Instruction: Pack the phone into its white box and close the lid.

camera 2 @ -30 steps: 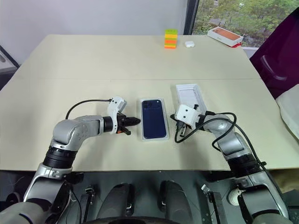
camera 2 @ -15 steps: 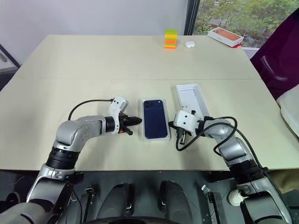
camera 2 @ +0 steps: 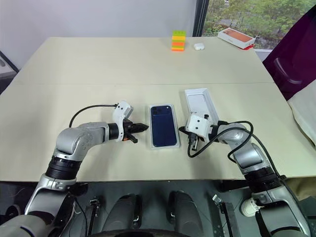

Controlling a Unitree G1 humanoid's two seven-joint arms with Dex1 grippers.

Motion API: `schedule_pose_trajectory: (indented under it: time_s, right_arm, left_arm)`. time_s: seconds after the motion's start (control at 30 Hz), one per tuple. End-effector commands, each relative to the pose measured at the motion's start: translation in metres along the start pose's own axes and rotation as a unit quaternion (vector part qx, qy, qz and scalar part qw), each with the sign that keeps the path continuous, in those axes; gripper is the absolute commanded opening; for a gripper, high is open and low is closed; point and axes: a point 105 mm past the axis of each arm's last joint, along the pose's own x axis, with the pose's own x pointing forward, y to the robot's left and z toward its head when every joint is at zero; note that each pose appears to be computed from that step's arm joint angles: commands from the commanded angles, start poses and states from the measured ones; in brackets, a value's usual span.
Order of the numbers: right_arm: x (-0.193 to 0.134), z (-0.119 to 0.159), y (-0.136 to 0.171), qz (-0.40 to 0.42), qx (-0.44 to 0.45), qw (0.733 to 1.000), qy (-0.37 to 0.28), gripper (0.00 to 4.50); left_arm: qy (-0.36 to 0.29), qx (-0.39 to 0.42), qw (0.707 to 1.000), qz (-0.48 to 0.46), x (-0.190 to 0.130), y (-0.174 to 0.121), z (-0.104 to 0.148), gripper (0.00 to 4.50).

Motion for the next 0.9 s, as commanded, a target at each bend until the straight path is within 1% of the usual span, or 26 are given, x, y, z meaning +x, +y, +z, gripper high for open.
schedule_pose_trajectory:
  time_s: [0.03,0.07,0.1,0.17,0.2,0.23,0.27,0.33,0.37,0.4,0.43,0.53,0.57,0.63,0.77,0.83,0.9]
  right_arm:
    - [-0.023,0.031,-0.029,-0.034,0.024,0.998,-0.053,0.03]
    - [-0.026,0.036,-0.031,-0.033,0.036,0.997,-0.061,0.03]
    - [-0.029,0.044,-0.033,-0.026,0.061,0.995,-0.076,0.01]
    - [-0.031,0.053,-0.041,-0.041,0.09,0.991,-0.087,0.55]
    - [-0.03,0.053,-0.043,-0.04,0.094,0.992,-0.071,0.9]
    - [-0.029,0.05,-0.045,-0.047,0.095,0.993,-0.05,1.33]
    - [-0.027,0.044,-0.05,-0.059,0.103,0.993,-0.024,1.87]
    - [-0.023,0.038,-0.058,-0.088,0.118,0.989,0.013,2.85]
    - [-0.021,0.036,-0.061,-0.1,0.124,0.987,0.027,3.42]
    - [-0.02,0.035,-0.063,-0.108,0.125,0.986,0.039,3.94]
    - [-0.019,0.036,-0.063,-0.113,0.136,0.983,0.05,4.46]
    - [-0.018,0.032,-0.068,-0.145,0.156,0.973,0.091,4.46]
    - [-0.016,0.032,-0.066,-0.147,0.171,0.97,0.097,4.46]
    - [-0.015,0.033,-0.064,-0.15,0.205,0.962,0.103,4.46]
    - [-0.014,0.038,-0.051,-0.141,0.271,0.945,0.114,4.46]
    - [-0.012,0.039,-0.041,-0.131,0.314,0.933,0.119,4.46]
    - [-0.01,0.038,-0.037,-0.139,0.309,0.931,0.134,4.46]
  left_arm:
    - [-0.049,0.042,0.998,0.007,-0.03,0.01,0.024,0.0]
    - [-0.052,0.047,0.997,0.01,-0.035,0.013,0.026,0.0]
    - [-0.06,0.049,0.997,0.008,-0.042,0.016,0.03,0.25]
    - [-0.082,0.045,0.995,0.016,-0.054,0.026,0.039,0.84]
    - [-0.101,0.055,0.993,0.019,-0.061,0.031,0.048,1.31]
    - [-0.119,0.071,0.99,0.024,-0.066,0.036,0.055,1.76]
    - [-0.133,0.092,0.987,0.024,-0.071,0.038,0.06,2.29]
    - [-0.146,0.117,0.982,0.019,-0.077,0.041,0.064,3.25]
    - [-0.153,0.125,0.98,0.009,-0.079,0.04,0.065,3.82]
    - [-0.157,0.121,0.98,0.001,-0.08,0.039,0.065,4.29]
    - [-0.161,0.126,0.979,-0.001,-0.082,0.039,0.066,4.5]
    - [-0.163,0.143,0.976,-0.02,-0.086,0.035,0.062,4.5]
    - [-0.173,0.158,0.972,-0.019,-0.089,0.034,0.062,4.5]
    - [-0.188,0.162,0.969,-0.017,-0.092,0.035,0.064,4.5]
    - [-0.222,0.206,0.953,-0.026,-0.103,0.027,0.066,4.5]
    - [-0.225,0.207,0.952,-0.037,-0.104,0.024,0.063,4.5]
    - [-0.229,0.214,0.949,-0.032,-0.102,0.024,0.063,4.5]
